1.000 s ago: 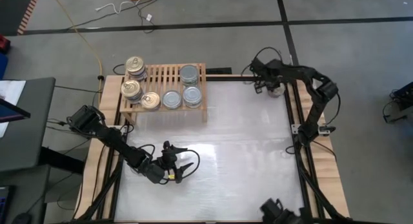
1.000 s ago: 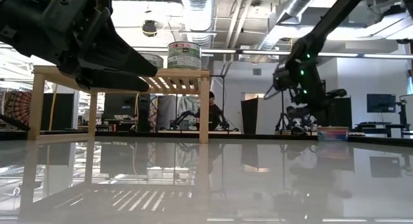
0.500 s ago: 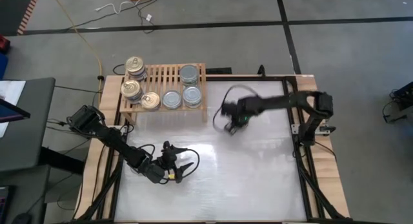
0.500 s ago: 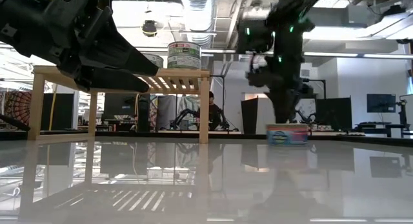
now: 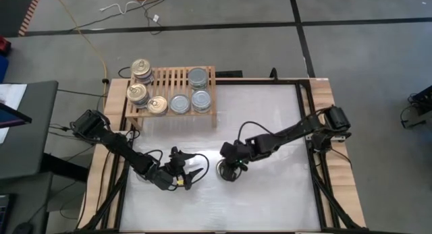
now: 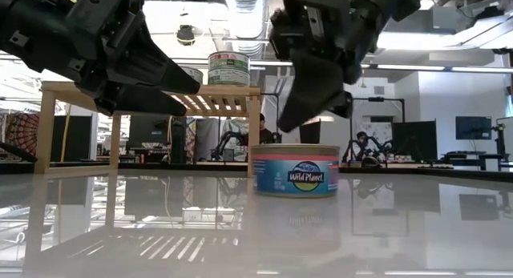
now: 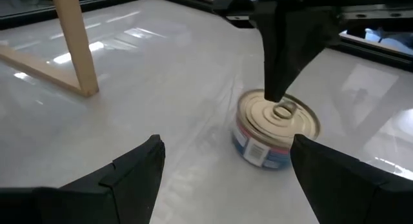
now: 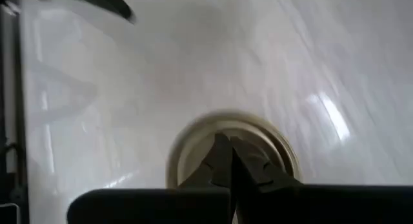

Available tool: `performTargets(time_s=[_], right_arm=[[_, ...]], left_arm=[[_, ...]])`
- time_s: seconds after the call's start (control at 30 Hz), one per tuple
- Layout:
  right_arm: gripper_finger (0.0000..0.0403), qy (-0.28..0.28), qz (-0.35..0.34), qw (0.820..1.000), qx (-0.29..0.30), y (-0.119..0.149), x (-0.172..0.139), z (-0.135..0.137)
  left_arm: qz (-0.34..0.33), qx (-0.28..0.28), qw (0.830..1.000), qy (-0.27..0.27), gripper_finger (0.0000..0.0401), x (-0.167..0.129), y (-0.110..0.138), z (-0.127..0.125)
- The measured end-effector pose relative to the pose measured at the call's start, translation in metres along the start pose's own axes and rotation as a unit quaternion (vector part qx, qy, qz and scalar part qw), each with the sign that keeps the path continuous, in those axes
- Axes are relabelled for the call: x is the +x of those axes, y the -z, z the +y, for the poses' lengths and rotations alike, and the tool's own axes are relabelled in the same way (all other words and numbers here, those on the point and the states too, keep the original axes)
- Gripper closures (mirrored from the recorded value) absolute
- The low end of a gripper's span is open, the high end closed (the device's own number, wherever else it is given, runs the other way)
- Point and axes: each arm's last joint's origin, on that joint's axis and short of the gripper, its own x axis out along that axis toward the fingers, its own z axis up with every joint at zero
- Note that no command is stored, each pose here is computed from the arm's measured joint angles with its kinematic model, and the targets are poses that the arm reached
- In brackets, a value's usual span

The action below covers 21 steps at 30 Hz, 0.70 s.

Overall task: Stack canned seafood by type on shelf
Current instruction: Stack the blue tuna can on top of the bottom right blue tuna can on the shelf

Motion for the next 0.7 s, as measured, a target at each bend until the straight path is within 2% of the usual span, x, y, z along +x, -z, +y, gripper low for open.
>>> performTargets(time_s=[0.2, 0.4, 0.47, 0.57, 0.7], right_arm=[[0.0383, -0.020, -0.032, 0.999, -0.021, -0.007, -0.013, 0.006], [0.0382, 0.038, -0.049, 0.997, -0.036, -0.003, -0.060, 0.001], [0.0382, 0.043, -0.050, 0.997, -0.033, 0.012, -0.073, -0.004], [0.0382, 0.049, -0.062, 0.997, 0.001, 0.044, -0.088, -0.017], [0.0382, 0.034, -0.116, 0.991, 0.052, 0.085, -0.106, -0.035]], left_arm=[[0.000, -0.007, 1.000, 0.000, 0.0081, 0.000, 0.000, 0.000], [0.001, -0.005, 1.000, 0.000, 0.0081, 0.000, 0.000, 0.000], [0.002, -0.011, 1.000, -0.001, 0.0081, 0.000, 0.001, 0.000], [0.002, -0.015, 1.000, -0.001, 0.0081, 0.000, 0.001, 0.000], [0.000, -0.028, 1.000, -0.001, 0.0081, 0.001, 0.000, 0.000]])
